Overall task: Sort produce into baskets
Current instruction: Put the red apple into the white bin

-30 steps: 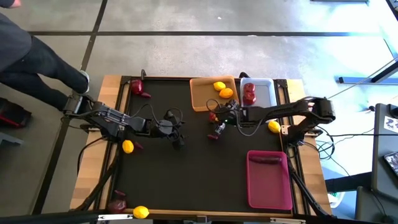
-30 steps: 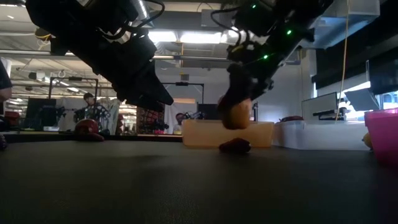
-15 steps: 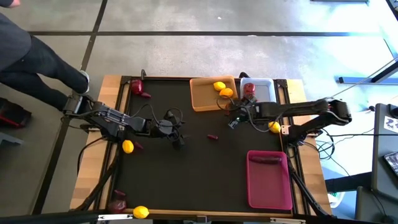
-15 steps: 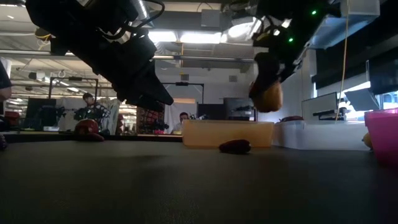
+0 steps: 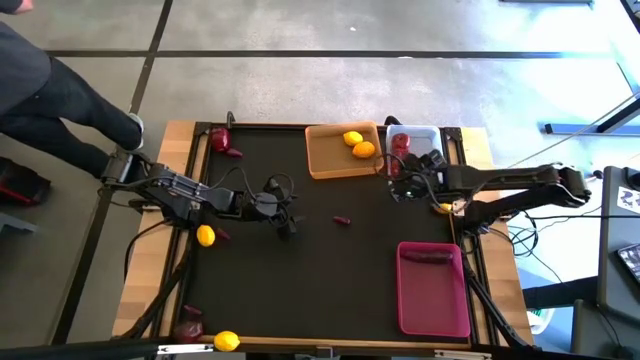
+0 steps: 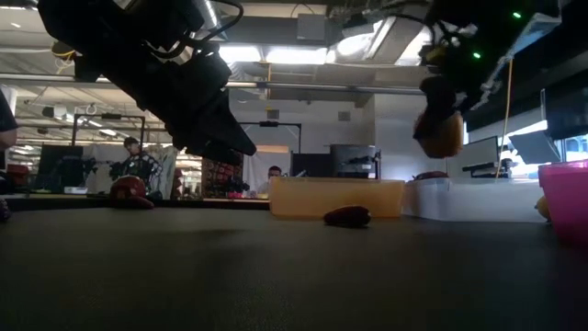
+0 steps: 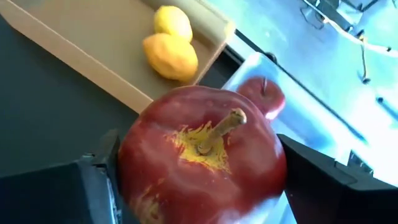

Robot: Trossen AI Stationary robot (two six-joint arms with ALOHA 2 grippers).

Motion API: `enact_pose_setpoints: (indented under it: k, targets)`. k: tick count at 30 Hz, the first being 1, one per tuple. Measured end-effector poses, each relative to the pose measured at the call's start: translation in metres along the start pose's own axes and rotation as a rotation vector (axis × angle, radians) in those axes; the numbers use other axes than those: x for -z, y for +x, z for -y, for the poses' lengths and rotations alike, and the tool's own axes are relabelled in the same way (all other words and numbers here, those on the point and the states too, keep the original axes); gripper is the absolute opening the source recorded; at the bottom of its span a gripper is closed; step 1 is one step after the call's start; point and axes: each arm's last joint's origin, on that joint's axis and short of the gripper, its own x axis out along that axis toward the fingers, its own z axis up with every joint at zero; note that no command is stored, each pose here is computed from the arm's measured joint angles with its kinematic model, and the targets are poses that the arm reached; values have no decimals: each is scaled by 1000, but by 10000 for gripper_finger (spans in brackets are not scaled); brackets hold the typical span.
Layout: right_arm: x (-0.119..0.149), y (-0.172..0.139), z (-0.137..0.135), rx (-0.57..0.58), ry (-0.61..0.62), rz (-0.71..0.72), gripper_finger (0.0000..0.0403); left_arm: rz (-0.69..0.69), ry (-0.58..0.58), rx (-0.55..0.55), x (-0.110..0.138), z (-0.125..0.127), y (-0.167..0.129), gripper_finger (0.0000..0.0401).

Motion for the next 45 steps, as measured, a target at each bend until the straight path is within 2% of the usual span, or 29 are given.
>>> enact_pose_setpoints:
  k: [3, 8, 21, 27, 41, 45]
  targets:
    - [11, 2, 4, -27, 68, 36, 278, 1, 3, 0, 0, 0, 0, 363]
    - [24, 6, 9, -45, 110, 58, 278, 3, -2, 0, 0, 0, 0, 363]
    - [45, 45, 17, -111, 228, 18, 278, 2, -9, 0, 0, 0, 0, 363]
    - [58, 53, 16, -98, 231, 19, 278, 2, -9, 0, 0, 0, 0, 363]
    - [68, 58, 15, -82, 242, 48, 279, 8, -4, 2, -1, 0, 0, 363]
    - [69, 59, 15, -80, 239, 42, 305, 9, -3, 2, -1, 0, 0, 363]
